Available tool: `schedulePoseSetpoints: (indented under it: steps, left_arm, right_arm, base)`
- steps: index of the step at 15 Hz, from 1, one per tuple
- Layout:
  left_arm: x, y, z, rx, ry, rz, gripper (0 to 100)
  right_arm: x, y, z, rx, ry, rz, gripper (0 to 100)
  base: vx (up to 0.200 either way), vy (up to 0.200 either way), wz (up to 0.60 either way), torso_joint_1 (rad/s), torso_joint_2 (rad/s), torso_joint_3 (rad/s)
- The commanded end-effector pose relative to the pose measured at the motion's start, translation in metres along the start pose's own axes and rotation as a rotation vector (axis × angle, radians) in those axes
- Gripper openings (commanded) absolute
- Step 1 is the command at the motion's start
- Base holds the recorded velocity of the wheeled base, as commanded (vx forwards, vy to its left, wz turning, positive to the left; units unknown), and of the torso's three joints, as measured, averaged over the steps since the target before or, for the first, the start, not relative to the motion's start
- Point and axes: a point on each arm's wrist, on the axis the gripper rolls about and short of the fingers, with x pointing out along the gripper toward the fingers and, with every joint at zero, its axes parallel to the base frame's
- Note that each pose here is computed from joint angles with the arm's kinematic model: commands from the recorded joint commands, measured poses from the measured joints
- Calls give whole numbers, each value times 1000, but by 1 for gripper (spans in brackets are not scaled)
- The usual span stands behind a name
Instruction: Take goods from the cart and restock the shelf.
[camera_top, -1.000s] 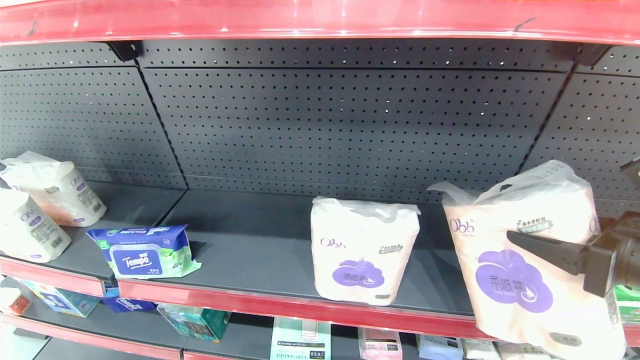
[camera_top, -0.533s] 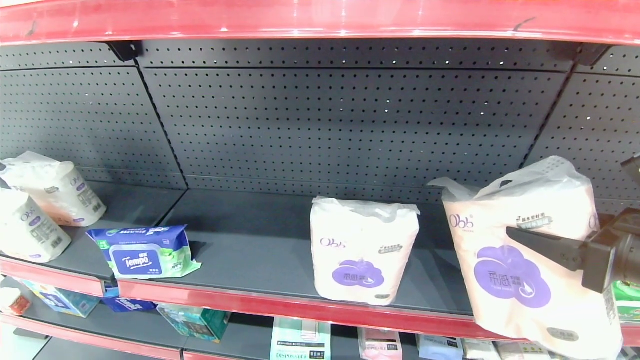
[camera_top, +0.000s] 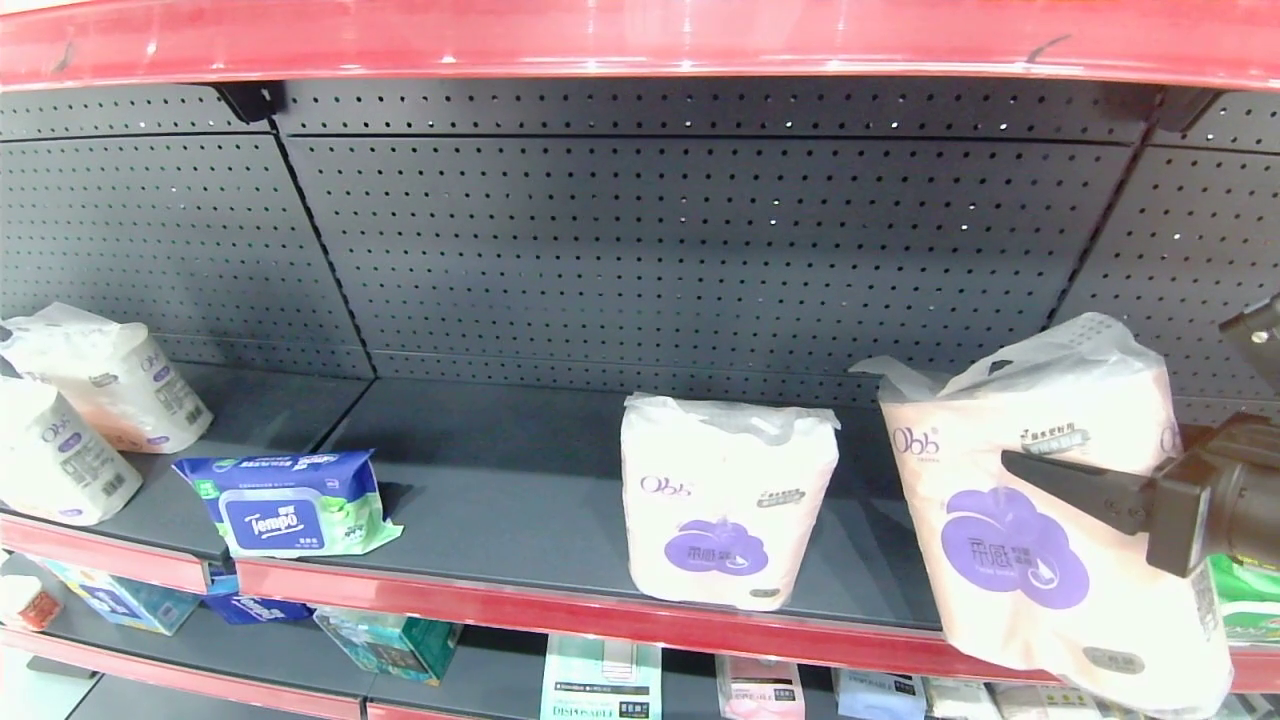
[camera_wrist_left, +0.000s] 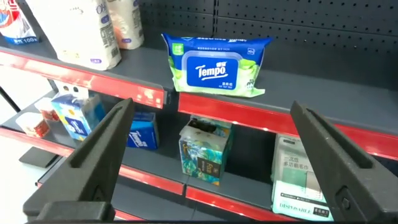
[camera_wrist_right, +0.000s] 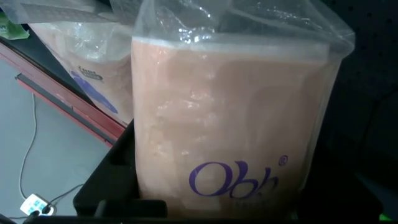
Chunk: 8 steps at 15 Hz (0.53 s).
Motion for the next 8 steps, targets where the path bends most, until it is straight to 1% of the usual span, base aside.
schedulePoseSetpoints:
  steps: [1,4,7,8]
  left_arm:
    - [0,0,0,0,-1,1,100]
    - [0,0,0,0,-1,1,100]
    - [0,0,0,0,-1,1,100]
    - [0,0,0,0,-1,1,100]
  right_arm:
    - [15,-4,-1,5,8,-6,0]
    - [37,-11,1,-5,-12,-14,0]
    - [62,-16,-2,-28,-11,36,0]
    - [75,-20,2,-43,-50,48,0]
  base:
    - [0,0,0,0,0,0]
    - [0,0,0,0,0,0]
    - [0,0,0,0,0,0]
    - [0,0,0,0,0,0]
